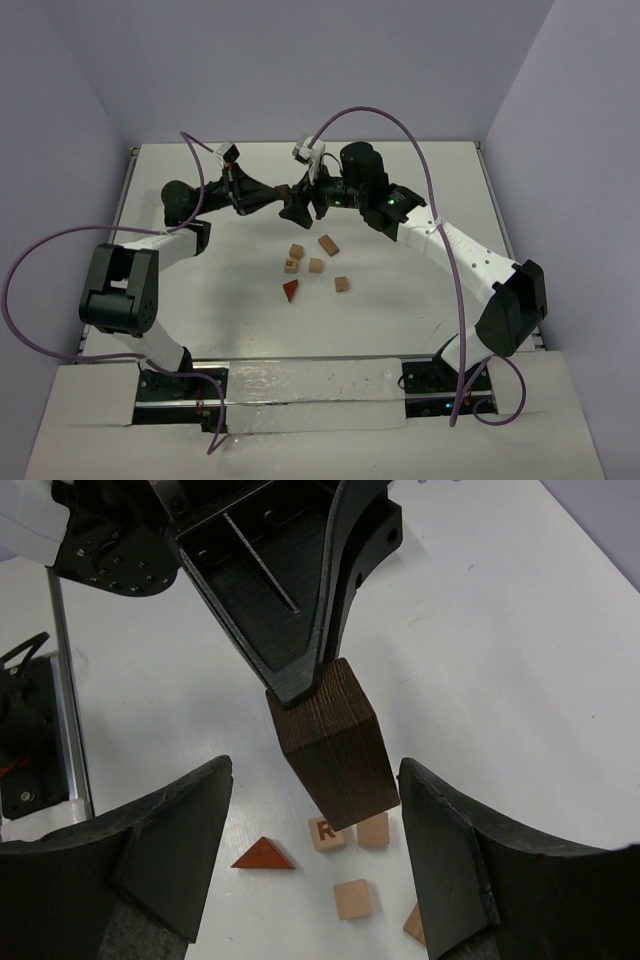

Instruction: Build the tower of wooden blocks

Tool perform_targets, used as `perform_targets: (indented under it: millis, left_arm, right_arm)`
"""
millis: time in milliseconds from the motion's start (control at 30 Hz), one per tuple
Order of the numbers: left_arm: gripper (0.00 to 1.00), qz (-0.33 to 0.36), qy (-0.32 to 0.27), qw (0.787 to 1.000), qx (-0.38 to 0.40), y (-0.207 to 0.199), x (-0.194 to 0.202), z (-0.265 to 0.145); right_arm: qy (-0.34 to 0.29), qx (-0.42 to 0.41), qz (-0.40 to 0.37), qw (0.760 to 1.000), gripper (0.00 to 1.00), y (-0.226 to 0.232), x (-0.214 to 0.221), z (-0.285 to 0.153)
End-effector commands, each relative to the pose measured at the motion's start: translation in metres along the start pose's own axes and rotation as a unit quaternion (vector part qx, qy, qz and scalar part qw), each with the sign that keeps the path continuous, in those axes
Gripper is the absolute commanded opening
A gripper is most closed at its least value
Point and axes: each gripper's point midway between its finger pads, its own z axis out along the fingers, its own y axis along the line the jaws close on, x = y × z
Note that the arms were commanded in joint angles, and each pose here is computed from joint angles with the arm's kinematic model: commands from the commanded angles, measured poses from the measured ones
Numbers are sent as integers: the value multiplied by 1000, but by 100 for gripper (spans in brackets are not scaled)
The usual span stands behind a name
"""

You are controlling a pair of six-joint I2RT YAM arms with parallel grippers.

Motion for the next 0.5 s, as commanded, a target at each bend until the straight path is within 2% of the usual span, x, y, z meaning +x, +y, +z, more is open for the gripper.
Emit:
perform_targets:
  millis: [0, 267, 467]
  left_arm:
    - [0, 165, 41, 983, 74, -46, 38, -5]
    - [0, 165, 43, 983, 75, -44, 36, -5]
    - [0, 162, 50, 983, 75, -43, 39, -6]
  right_arm:
    - [-24, -3, -29, 999, 72, 4, -20, -3]
    - [-3, -10, -41, 999, 77, 15, -9, -21]
    - [-2, -28, -51, 998, 74, 20, -7, -23]
